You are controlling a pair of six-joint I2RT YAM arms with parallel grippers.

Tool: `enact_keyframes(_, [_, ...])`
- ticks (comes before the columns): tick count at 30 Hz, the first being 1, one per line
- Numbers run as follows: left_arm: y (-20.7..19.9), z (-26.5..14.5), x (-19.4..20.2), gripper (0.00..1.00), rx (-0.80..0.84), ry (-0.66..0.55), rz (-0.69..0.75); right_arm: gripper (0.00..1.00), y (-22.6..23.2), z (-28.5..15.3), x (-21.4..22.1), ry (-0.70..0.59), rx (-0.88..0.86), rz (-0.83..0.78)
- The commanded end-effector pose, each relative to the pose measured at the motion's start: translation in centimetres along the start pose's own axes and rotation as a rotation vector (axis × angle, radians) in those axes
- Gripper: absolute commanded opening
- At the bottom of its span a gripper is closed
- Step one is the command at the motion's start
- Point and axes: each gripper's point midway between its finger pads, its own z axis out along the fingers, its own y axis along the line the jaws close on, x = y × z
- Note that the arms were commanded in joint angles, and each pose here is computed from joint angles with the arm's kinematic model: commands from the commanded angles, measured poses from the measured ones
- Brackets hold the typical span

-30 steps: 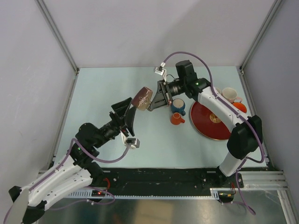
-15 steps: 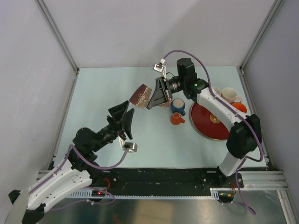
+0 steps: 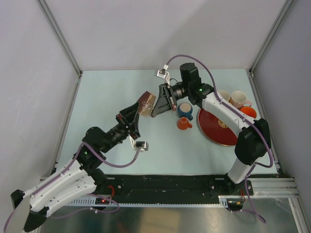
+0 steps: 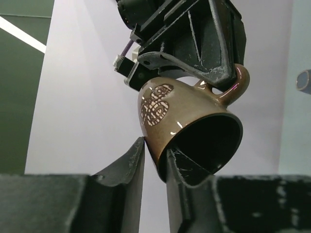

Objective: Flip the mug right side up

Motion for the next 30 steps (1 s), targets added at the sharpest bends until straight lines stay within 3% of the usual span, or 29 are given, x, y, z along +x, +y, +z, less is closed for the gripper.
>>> enact_keyframes(1, [3.7,-0.1,0.1,0.21,-0.103,0.013,0.012,0.00,0.7,0.4,-0.1,0.004,0.003,-0.076])
enact_keyframes(3, [3.6,-0.1,0.3,0.11,-0.102,0.024,-0.006,0.00,0.4,0.5,0.0,0.002,0.028,-0.089])
enact_keyframes(4, [3.5,-0.1,0.5,0.06,-0.101,0.033,-0.015,0.05,0.3,0.6,0.1,0.002,0.043,-0.090])
enact_keyframes(9, [2.6,-0.6,2.8,0.00,-0.103,0.173,-0.174,0.54,-0.5,0.2,-0.7,-0.031,0.174,-0.191])
enact_keyframes(12, [1.6,-1.7,4.8,0.00,-0.083,0.314,-0.359,0.64,-0.8,-1.3,-1.4,-0.044,0.283,-0.279])
enact_keyframes(17, [-3.6,-4.5,4.9,0.00,0.166,0.502,-0.700,0.67,-3.3,-6.0,-1.1,0.017,0.602,-0.481])
enact_keyframes(21, [-11.6,-7.7,2.7,0.00,0.545,0.649,-0.881,0.68,-4.5,-9.0,0.4,0.125,0.807,-0.704])
enact_keyframes(26, [-17.3,-10.1,-1.1,0.00,0.876,0.783,-1.155,0.65,-3.1,-8.1,3.3,0.204,0.832,-0.888])
enact_keyframes(30, [-17.5,-9.3,-1.8,0.00,0.914,0.839,-1.317,0.60,-2.3,-5.9,7.4,0.305,0.736,-0.954])
